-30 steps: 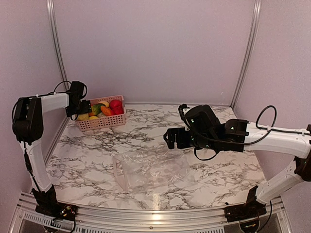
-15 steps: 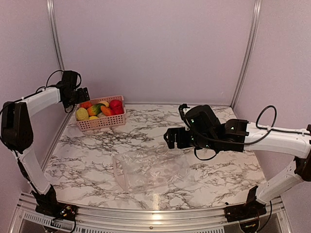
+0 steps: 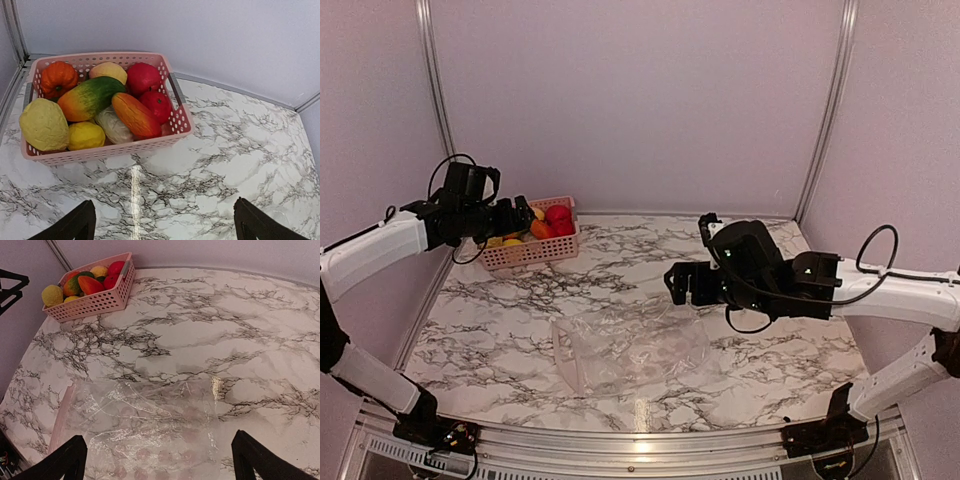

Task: Open the zip-top bag and remove the fake food
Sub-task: Reset both arms

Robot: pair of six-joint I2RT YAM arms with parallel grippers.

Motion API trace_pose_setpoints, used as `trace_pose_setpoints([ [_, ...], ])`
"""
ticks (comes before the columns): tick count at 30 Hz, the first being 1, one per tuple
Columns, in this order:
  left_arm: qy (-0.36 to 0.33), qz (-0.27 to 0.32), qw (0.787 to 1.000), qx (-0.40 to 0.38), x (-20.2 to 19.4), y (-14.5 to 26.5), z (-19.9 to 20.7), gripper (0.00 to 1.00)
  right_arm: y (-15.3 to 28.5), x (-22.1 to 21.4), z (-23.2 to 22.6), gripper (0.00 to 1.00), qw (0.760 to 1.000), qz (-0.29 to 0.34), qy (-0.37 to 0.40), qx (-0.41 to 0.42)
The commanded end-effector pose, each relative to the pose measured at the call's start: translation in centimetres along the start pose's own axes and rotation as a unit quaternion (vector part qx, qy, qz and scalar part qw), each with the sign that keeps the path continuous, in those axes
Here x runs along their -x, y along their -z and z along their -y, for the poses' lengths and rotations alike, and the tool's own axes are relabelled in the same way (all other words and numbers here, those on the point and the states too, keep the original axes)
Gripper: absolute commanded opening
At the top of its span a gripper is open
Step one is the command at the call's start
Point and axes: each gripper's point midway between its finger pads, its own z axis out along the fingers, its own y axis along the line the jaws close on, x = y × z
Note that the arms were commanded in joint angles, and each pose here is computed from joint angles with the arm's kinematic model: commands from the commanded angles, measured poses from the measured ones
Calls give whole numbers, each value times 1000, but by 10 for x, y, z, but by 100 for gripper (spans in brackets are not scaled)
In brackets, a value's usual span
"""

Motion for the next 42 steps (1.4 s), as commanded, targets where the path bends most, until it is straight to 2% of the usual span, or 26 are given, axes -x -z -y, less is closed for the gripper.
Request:
trace_pose_setpoints([
  [1,-1,18,996,-88,-14,29,46,99,10,10,1,99,999,34,-28,5],
  [8,-19,10,985,-173,-57,63,96,99,21,14,11,99,996,68,-60,14],
  [21,-29,4,965,-261,-101,96,143,99,48,24,27,99,986,124,-106,32],
  [42,-20,30,965,-259,-82,109,146,99,64,29,35,99,982,143,-116,38],
])
